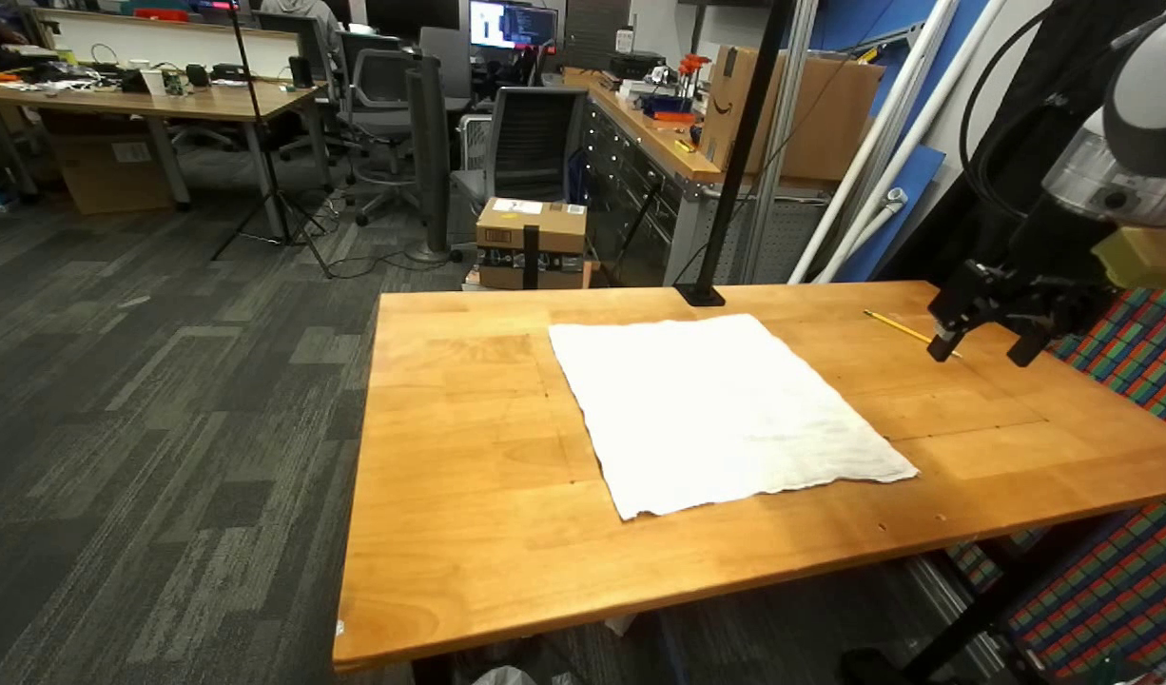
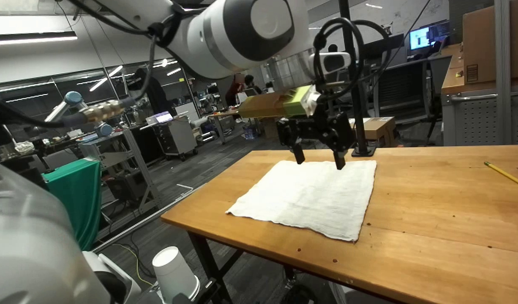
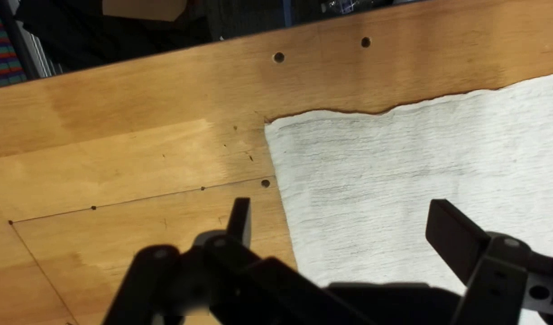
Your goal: Fold the towel thrice
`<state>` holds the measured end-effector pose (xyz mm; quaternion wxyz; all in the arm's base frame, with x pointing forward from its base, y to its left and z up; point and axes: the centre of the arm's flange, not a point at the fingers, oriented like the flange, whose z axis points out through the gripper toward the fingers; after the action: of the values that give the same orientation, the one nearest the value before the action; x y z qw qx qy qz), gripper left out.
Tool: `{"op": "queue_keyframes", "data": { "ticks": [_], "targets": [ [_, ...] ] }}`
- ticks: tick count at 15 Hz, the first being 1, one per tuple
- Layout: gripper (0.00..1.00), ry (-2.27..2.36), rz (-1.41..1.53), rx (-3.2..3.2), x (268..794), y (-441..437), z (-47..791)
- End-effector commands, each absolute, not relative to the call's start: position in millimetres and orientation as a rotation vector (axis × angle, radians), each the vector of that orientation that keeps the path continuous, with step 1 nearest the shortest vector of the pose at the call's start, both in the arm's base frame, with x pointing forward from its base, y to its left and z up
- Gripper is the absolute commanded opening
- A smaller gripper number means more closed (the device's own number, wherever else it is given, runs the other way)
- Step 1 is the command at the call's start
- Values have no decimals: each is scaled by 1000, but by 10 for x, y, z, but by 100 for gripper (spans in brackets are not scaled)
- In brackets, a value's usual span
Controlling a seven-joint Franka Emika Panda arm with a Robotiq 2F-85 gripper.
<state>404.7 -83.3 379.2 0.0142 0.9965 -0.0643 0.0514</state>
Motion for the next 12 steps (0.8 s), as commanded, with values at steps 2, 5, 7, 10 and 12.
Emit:
{"op": "queue_keyframes", "data": {
  "ticks": [2,5,7,10,12],
  "targets": [
    [100,-231,90,3115,4368,-1218,3447],
    [100,-306,9,3129,4420,-1209,3089],
    [100,-336,-26,3139,4463,-1137,2903],
    [100,-363,-51,3151,4549,-1053,2725],
    [100,-367,-67,3153,4601,-1024,2634]
  ]
}}
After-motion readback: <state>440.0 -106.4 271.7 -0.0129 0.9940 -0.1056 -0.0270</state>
